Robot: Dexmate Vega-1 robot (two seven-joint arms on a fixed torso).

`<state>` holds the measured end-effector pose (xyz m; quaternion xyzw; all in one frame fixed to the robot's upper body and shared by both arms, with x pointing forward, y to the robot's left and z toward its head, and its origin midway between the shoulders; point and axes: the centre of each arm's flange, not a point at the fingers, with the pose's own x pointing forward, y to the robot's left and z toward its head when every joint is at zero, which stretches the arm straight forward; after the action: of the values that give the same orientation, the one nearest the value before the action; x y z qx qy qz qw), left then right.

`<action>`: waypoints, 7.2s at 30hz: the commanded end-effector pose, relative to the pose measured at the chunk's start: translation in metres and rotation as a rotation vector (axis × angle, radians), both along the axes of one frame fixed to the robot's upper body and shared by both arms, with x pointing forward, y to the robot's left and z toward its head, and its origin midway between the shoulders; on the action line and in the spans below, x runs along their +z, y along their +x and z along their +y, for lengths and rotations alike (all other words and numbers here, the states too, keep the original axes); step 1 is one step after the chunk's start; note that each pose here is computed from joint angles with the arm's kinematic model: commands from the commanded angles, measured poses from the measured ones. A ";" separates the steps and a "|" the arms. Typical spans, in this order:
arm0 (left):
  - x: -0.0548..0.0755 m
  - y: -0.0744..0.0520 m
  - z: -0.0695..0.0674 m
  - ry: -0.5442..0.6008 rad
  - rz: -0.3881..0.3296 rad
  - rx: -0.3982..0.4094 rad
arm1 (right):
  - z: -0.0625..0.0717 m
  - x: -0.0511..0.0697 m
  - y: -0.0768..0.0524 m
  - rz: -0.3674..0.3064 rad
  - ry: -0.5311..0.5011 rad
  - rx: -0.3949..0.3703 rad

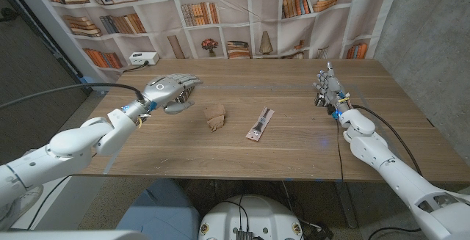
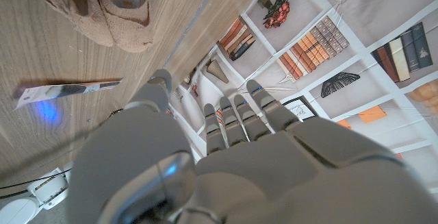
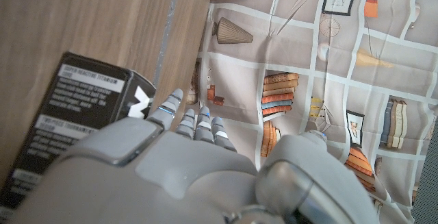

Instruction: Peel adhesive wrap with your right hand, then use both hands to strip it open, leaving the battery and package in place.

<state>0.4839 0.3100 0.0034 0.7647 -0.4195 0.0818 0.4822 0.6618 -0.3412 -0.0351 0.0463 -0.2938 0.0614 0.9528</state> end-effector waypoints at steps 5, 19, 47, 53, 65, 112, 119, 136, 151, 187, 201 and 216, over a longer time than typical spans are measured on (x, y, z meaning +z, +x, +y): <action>-0.001 0.000 -0.001 0.063 -0.029 0.014 | 0.002 -0.002 0.002 0.001 0.007 -0.006; -0.009 -0.004 -0.008 0.140 -0.055 0.042 | 0.001 -0.008 0.000 0.011 0.017 -0.009; -0.023 -0.009 -0.010 0.247 -0.064 0.155 | -0.001 -0.010 0.000 0.016 0.028 -0.011; -0.027 -0.008 -0.015 0.266 -0.069 0.194 | -0.001 -0.011 0.001 0.017 0.030 -0.010; -0.032 -0.004 -0.015 0.272 -0.068 0.229 | -0.001 -0.012 0.003 0.018 0.032 -0.010; -0.050 0.020 -0.028 0.246 -0.077 0.235 | 0.002 -0.015 0.006 0.023 0.039 -0.009; -0.054 0.023 -0.030 0.226 -0.108 0.231 | -0.001 -0.016 0.006 0.025 0.042 -0.010; -0.059 0.028 -0.031 0.251 -0.101 0.233 | -0.004 -0.016 0.005 0.027 0.040 -0.013; -0.062 0.035 -0.036 0.241 -0.098 0.225 | -0.002 -0.013 0.006 0.026 0.038 -0.012; -0.077 0.051 -0.041 0.186 -0.112 0.203 | 0.002 -0.012 0.005 0.030 0.037 -0.022; -0.082 0.063 -0.056 0.157 -0.138 0.164 | -0.001 -0.012 0.004 0.033 0.039 -0.027; -0.086 0.070 -0.061 0.150 -0.143 0.141 | -0.006 -0.015 0.003 0.038 0.048 -0.032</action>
<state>0.5492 0.2527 -0.0794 0.8220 -0.3968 0.1413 0.3833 0.6657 -0.3434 -0.0488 0.0630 -0.2785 0.0413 0.9575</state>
